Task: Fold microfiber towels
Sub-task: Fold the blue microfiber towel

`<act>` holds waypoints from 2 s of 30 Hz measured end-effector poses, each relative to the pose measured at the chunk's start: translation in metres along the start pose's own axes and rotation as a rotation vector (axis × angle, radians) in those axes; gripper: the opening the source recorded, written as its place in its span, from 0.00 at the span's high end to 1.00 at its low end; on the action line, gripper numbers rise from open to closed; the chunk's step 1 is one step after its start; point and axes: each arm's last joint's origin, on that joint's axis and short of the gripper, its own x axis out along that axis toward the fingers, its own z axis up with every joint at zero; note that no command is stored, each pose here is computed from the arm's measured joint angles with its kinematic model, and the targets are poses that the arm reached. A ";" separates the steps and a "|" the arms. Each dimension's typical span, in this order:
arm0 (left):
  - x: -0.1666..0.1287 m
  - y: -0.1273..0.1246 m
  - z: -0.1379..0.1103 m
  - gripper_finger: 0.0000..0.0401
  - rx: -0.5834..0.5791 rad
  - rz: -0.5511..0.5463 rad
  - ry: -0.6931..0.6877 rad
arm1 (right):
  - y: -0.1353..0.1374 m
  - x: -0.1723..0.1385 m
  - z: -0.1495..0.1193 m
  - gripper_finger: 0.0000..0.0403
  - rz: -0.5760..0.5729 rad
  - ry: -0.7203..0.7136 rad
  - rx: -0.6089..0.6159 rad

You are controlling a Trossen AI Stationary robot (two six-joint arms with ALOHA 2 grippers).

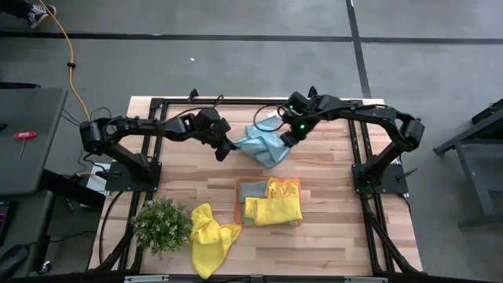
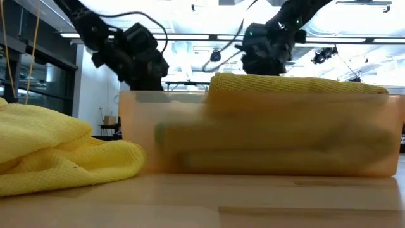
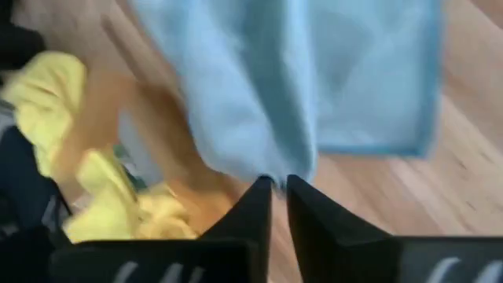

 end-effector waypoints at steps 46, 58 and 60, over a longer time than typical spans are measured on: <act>-0.012 0.038 0.056 1.00 -0.424 0.181 -0.217 | 0.078 0.159 0.009 0.56 -0.474 -0.383 -1.011; -0.012 0.038 0.055 1.00 -0.427 0.180 -0.211 | 0.078 0.193 0.031 0.56 -0.629 -0.364 -1.113; -0.012 0.038 0.055 1.00 -0.427 0.173 -0.208 | 0.079 0.196 0.034 0.57 -0.659 -0.326 -1.118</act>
